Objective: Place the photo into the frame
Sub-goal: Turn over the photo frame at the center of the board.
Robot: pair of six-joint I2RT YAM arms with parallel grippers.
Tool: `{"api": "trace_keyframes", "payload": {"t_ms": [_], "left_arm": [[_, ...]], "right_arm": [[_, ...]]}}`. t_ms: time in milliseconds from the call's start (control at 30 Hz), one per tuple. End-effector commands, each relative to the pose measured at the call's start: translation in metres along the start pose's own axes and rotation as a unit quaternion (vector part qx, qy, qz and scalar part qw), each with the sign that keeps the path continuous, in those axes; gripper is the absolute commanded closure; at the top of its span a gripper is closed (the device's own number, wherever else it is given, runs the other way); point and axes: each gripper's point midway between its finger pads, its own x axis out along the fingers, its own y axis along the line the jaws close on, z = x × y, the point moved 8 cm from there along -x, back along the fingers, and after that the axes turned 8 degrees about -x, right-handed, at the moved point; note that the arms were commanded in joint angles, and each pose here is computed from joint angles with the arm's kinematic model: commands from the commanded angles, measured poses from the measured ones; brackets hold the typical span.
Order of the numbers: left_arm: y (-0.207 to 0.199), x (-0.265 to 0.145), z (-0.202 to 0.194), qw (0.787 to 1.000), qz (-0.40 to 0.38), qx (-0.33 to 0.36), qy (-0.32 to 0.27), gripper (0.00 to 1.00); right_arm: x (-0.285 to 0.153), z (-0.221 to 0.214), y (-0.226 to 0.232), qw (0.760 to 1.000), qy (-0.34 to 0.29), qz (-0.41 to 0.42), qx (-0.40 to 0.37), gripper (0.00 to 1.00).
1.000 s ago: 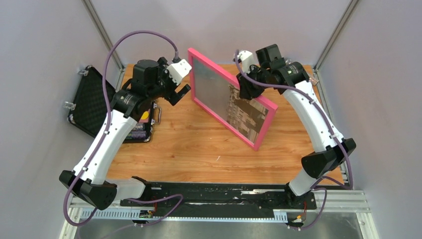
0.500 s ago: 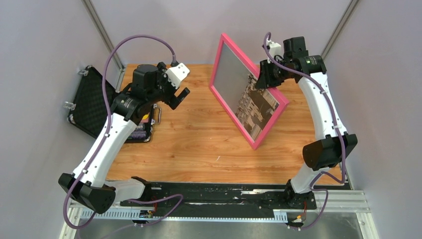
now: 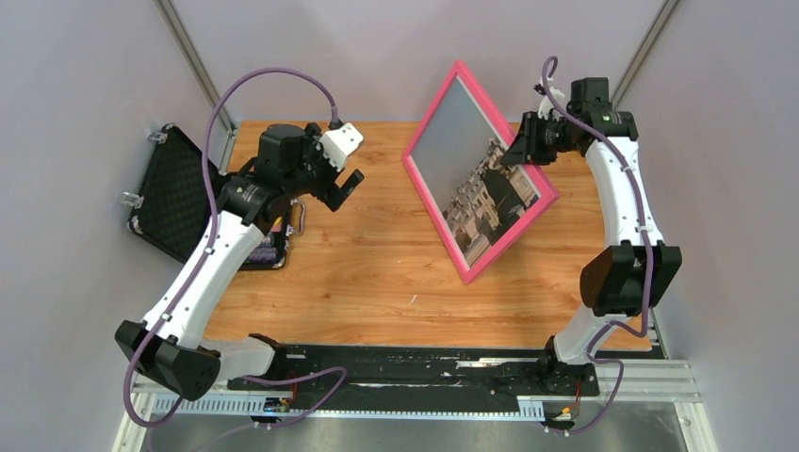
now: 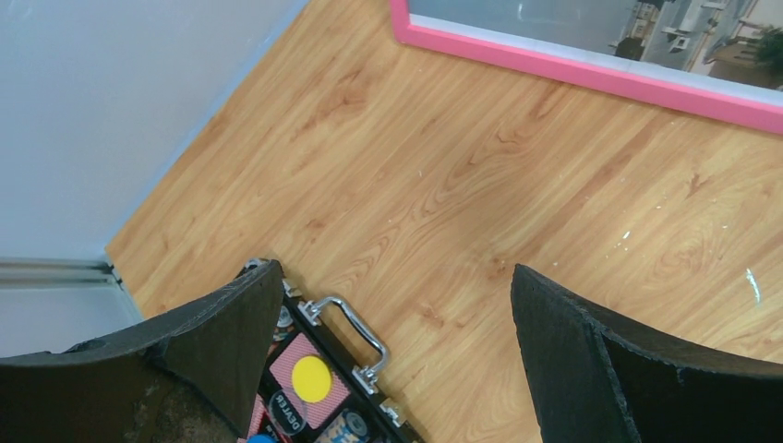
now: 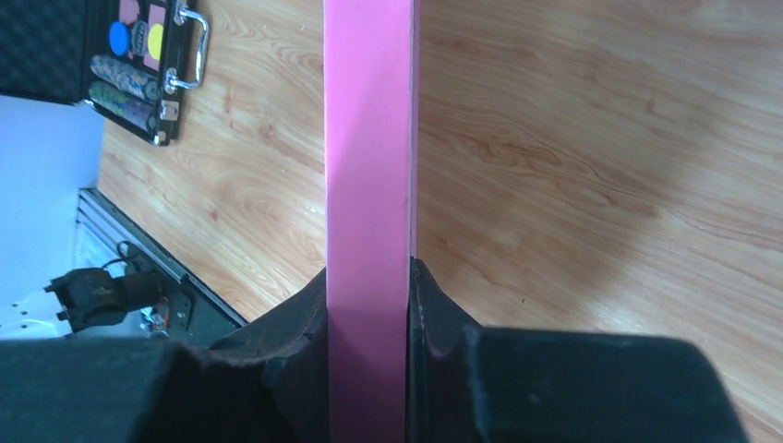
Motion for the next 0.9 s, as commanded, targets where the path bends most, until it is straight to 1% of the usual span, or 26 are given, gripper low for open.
{"api": "trace_keyframes", "payload": {"t_ms": [0,167,333,533,700,867], "left_arm": [[-0.002,0.010,0.000,1.000,-0.013,-0.023,-0.012,0.00],[-0.004,0.023,-0.005,0.999,-0.021,-0.036,-0.009,0.00],[-0.007,0.035,-0.013,0.999,-0.025,-0.049,-0.003,0.00],[-0.009,0.052,-0.025,0.996,-0.039,-0.078,0.013,0.00],[-0.009,0.069,-0.036,0.992,-0.047,-0.110,0.032,0.00],[-0.007,0.084,-0.051,0.987,-0.045,-0.150,0.038,0.00]], "right_arm": [[-0.004,0.014,-0.004,0.995,-0.072,0.064,0.030,1.00],[0.004,-0.003,-0.017,0.991,-0.077,0.079,0.073,1.00],[0.010,-0.026,-0.022,0.986,-0.091,0.094,0.099,1.00],[0.021,-0.070,-0.019,0.978,-0.111,0.109,0.139,0.94],[0.025,-0.097,-0.015,0.975,-0.135,0.102,0.144,0.93],[0.031,-0.129,-0.014,0.971,-0.164,0.079,0.154,0.81]]}}
